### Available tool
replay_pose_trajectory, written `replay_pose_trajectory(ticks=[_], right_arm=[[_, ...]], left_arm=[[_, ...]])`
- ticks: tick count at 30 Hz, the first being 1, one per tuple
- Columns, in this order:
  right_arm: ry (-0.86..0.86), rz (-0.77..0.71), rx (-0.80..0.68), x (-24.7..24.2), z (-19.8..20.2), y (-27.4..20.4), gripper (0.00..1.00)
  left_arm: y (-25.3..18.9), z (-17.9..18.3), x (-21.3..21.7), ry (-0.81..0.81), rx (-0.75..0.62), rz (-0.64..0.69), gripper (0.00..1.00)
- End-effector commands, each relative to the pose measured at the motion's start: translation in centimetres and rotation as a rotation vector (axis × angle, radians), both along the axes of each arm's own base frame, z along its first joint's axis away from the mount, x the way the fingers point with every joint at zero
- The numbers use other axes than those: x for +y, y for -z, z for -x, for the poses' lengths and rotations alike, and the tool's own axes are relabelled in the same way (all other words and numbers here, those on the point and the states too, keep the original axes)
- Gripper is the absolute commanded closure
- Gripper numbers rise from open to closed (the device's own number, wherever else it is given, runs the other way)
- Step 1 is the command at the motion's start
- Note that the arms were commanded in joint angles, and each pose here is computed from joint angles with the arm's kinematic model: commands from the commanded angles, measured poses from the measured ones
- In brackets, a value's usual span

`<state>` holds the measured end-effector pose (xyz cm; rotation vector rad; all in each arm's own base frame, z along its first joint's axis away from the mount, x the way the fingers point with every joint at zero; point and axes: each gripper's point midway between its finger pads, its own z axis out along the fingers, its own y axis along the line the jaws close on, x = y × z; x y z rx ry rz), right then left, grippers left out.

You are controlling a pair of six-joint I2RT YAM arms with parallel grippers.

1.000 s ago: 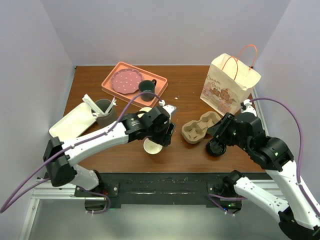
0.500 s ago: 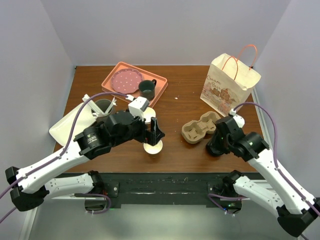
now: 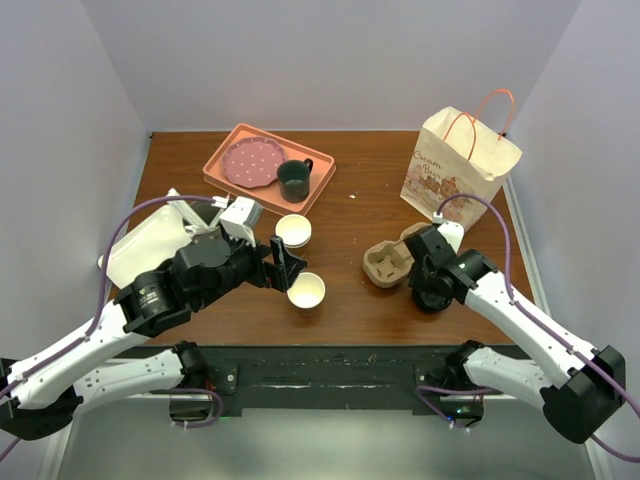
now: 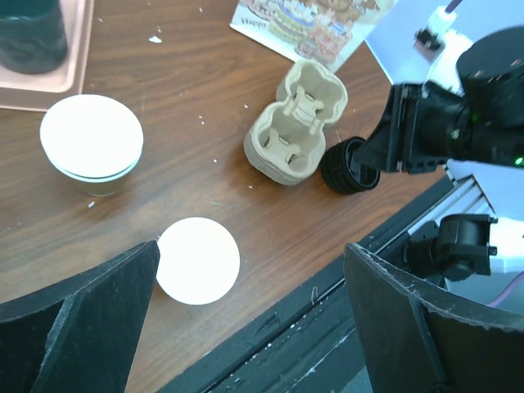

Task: Pack the takeout coffee

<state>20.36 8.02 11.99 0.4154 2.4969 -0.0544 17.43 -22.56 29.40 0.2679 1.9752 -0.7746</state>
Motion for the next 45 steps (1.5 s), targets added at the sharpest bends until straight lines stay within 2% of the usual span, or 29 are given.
replay_pose_trajectory(ticks=[1, 10, 24, 28, 37, 45], right_arm=[[-0.032, 0.049, -0.049, -0.4, -1.3, 0.7, 0.64], [-0.014, 0.059, 0.015, 0.0, -1.5, 3.0, 0.65], [0.01, 0.088, 0.057, -0.6, -1.4, 4.3, 0.73], [0.008, 0.086, 0.043, -0.6, -1.6, 4.1, 0.79], [-0.01, 0.09, 0.034, -0.7, -1.6, 3.1, 0.86], [-0.012, 0.062, 0.008, -0.4, -1.8, 1.3, 0.89]], left_arm=[[-0.9, -1.0, 0.8, -0.07, -0.044, 0.02, 0.01], [-1.0, -1.2, 1.3, -0.089, -0.057, 0.023, 0.02], [-1.0, -1.1, 1.1, -0.081, -0.055, 0.031, 0.02], [-0.9, -1.1, 1.0, -0.08, -0.055, 0.031, 0.02], [-1.3, -1.2, 0.8, -0.074, -0.067, 0.036, 0.02], [-0.8, -1.2, 0.4, -0.057, -0.062, 0.026, 0.03]])
